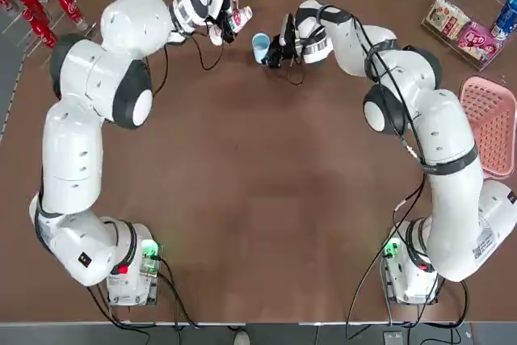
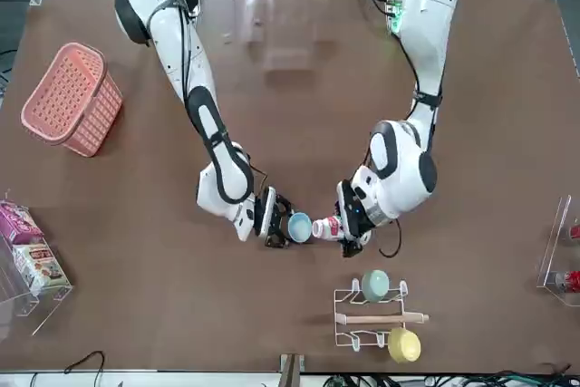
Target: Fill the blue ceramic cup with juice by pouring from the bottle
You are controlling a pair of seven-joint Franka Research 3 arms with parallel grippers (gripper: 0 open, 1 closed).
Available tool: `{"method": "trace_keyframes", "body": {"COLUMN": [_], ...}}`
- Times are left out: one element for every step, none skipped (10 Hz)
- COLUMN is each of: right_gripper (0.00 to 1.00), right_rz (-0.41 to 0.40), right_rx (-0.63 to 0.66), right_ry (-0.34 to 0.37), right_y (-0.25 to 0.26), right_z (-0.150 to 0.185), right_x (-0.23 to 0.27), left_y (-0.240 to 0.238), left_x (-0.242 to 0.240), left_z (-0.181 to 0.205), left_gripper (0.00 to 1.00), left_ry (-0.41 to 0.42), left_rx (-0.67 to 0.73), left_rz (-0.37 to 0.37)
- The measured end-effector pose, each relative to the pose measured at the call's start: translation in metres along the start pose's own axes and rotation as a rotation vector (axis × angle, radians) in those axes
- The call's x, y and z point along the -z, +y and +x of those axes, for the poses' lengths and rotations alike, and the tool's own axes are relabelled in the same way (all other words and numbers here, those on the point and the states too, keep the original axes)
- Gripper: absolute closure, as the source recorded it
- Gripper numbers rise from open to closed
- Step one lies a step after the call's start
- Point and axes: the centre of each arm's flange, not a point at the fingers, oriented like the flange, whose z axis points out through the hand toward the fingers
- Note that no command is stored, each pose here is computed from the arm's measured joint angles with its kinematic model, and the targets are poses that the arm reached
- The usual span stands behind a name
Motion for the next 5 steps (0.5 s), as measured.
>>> {"method": "trace_keyframes", "body": {"right_gripper": [0.37, 0.37, 0.37, 0.37, 0.37], "right_rz": [0.0, 0.0, 0.0, -0.001, -0.001], "right_rx": [0.0, 0.0, 0.0, 0.0, 0.0], "right_ry": [0.0, 0.0, 0.0, 0.0, 0.0], "right_y": [0.0, 0.0, 0.0, 0.0, 0.0], "right_z": [0.0, 0.0, 0.0, 0.0, 0.0], "right_x": [0.0, 0.0, 0.0, 0.0, 0.0], "left_y": [0.003, 0.005, 0.006, 0.007, 0.008], "left_x": [-0.002, -0.006, -0.008, -0.009, -0.01], "left_z": [0.003, 0.006, 0.01, 0.017, 0.024], "left_gripper": [0.6, 0.6, 0.6, 0.6, 0.6], "left_ry": [-0.015, -0.036, -0.065, -0.092, -0.11], "left_rx": [-0.008, -0.013, -0.008, 0.005, 0.018], "left_rz": [-0.004, -0.008, -0.008, -0.003, 0.003]}}
